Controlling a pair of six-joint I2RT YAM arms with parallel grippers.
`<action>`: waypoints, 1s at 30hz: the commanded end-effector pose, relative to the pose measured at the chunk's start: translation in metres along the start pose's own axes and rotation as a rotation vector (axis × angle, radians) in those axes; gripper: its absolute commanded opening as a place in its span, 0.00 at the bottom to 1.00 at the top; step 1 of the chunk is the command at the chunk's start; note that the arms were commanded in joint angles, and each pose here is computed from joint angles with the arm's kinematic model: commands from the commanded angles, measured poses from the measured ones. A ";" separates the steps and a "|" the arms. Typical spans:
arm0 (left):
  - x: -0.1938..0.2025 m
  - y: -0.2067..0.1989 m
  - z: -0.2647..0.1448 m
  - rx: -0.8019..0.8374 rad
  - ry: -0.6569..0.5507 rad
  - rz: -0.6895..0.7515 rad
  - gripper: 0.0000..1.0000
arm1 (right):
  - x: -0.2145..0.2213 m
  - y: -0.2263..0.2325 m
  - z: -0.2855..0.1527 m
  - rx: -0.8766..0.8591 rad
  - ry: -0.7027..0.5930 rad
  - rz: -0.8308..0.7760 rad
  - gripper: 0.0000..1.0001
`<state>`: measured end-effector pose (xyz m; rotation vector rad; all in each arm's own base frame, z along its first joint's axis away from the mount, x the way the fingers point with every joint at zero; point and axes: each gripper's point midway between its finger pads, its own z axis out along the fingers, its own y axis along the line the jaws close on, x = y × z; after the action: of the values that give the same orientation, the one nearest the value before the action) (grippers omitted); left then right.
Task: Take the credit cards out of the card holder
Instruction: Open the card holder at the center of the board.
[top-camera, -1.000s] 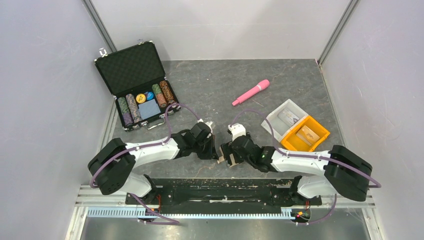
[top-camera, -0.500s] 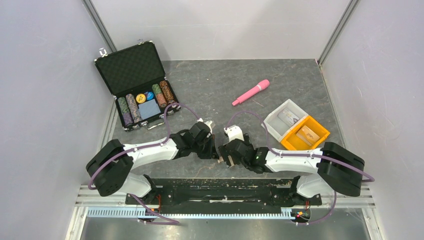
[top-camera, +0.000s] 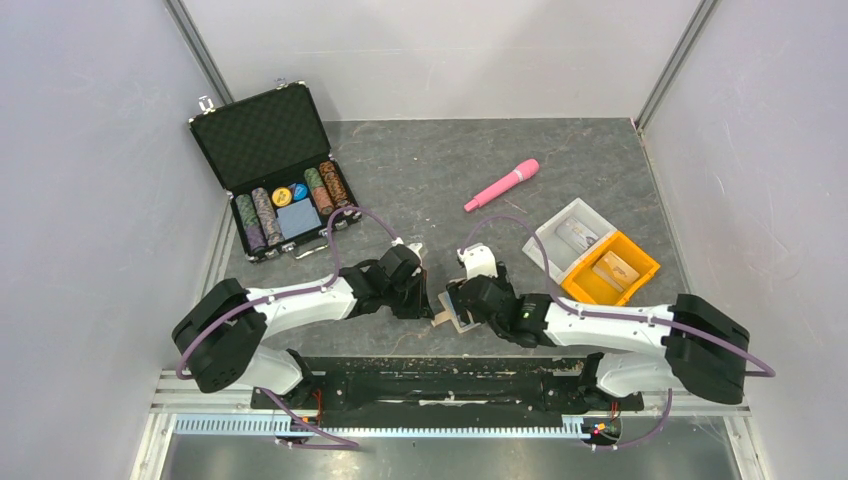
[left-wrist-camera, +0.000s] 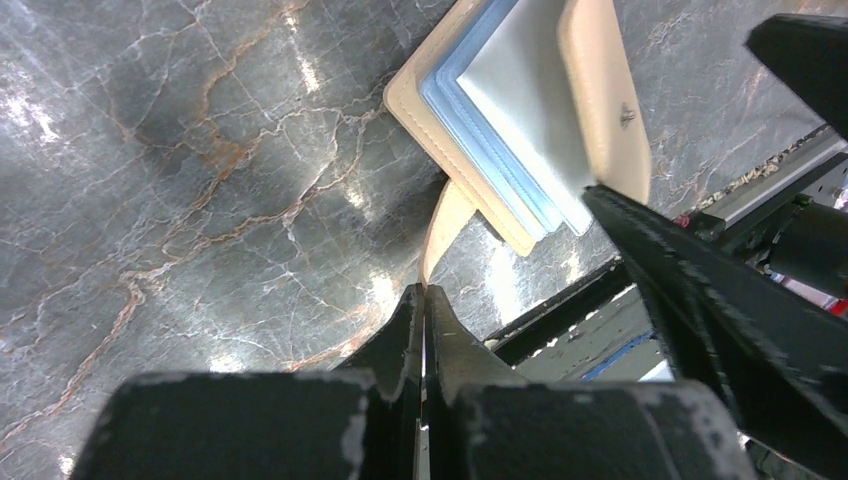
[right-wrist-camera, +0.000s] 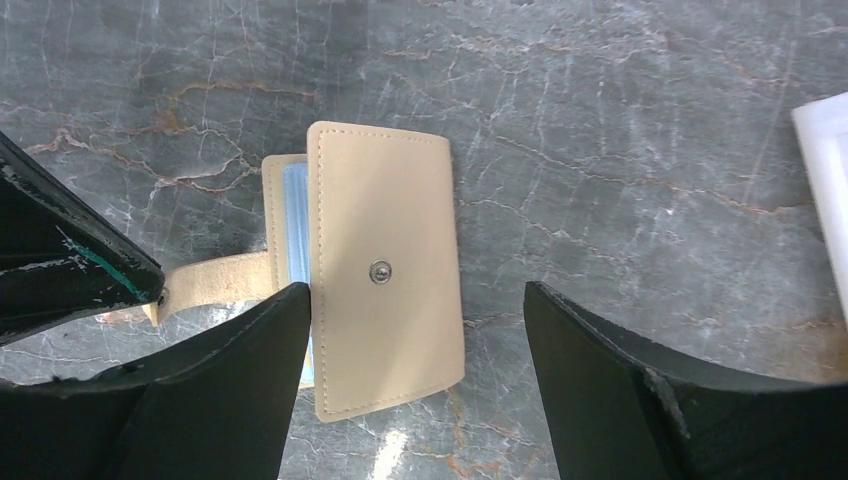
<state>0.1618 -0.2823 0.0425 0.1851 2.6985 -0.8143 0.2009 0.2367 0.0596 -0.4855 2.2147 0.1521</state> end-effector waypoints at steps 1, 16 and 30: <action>-0.005 0.006 -0.002 -0.039 -0.013 0.018 0.02 | -0.025 -0.016 -0.013 0.064 -0.076 0.035 0.79; -0.024 0.016 -0.011 -0.073 -0.047 0.014 0.02 | 0.021 -0.084 -0.006 0.148 -0.016 0.137 0.65; -0.028 -0.010 -0.017 0.054 -0.059 0.022 0.02 | -0.045 -0.061 -0.039 -0.025 -0.077 0.181 0.47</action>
<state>0.1709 -0.2669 0.0426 0.1523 2.7248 -0.7657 0.2161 0.1602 0.0742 -0.2852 2.2616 0.1378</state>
